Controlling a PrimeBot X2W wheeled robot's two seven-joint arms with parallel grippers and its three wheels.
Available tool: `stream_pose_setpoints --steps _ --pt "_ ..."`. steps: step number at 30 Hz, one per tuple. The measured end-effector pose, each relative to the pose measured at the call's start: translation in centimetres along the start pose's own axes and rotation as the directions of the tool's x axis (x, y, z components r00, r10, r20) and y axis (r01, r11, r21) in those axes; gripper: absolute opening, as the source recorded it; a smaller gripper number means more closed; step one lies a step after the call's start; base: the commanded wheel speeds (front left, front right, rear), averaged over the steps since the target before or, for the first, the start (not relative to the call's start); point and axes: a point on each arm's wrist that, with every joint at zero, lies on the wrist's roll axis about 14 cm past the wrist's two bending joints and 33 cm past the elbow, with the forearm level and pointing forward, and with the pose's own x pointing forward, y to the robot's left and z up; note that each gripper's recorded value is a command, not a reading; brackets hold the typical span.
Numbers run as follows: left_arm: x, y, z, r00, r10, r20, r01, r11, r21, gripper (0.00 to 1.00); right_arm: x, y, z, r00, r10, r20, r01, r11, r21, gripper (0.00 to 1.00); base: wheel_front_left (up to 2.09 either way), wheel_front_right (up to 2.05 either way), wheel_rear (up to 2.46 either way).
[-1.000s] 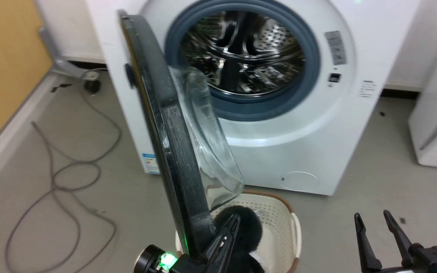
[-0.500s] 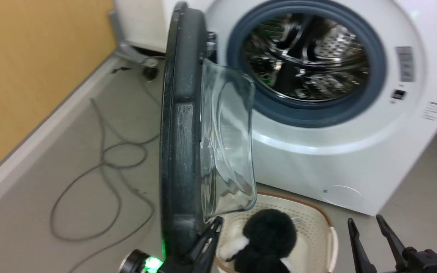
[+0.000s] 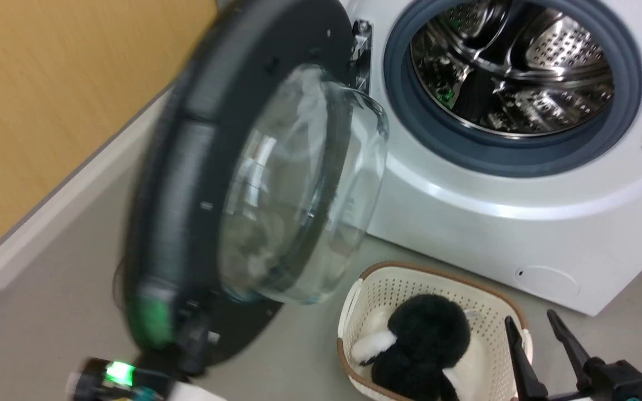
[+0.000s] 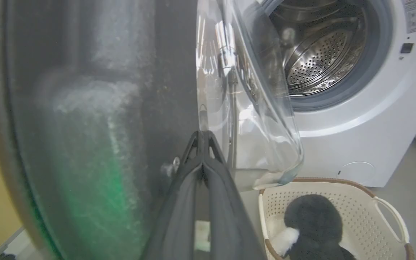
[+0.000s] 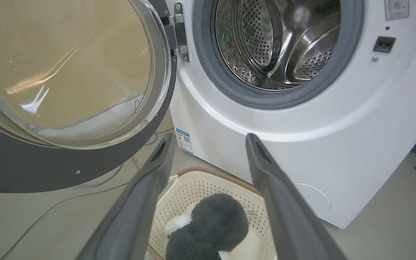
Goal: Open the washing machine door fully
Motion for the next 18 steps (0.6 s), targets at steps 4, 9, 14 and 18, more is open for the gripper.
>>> stream_pose_setpoints --steps 4,9,14,18 --pt "1.4 4.3 -0.1 0.992 0.124 -0.011 -0.124 0.992 -0.006 0.00 0.7 -0.1 -0.8 1.000 0.006 -0.017 -0.006 1.000 -0.003 1.00 0.00 0.00 0.00" --pt "3.5 7.6 0.1 0.978 0.206 -0.009 -0.206 0.978 0.003 0.00 1.3 -0.7 -1.6 0.999 -0.006 -0.031 0.006 1.000 0.002 1.00 0.00 0.00 0.00" --pt "5.6 11.0 0.2 0.955 0.297 -0.008 -0.297 0.955 0.015 0.00 1.7 -1.9 -2.6 0.998 -0.035 -0.050 0.035 0.999 0.002 1.00 0.00 0.00 0.00" --pt "6.6 13.7 -0.3 0.931 0.365 -0.025 -0.364 0.931 0.036 0.00 1.8 -3.2 -3.2 0.996 -0.066 -0.061 0.067 0.998 0.009 1.00 0.00 0.00 0.00"
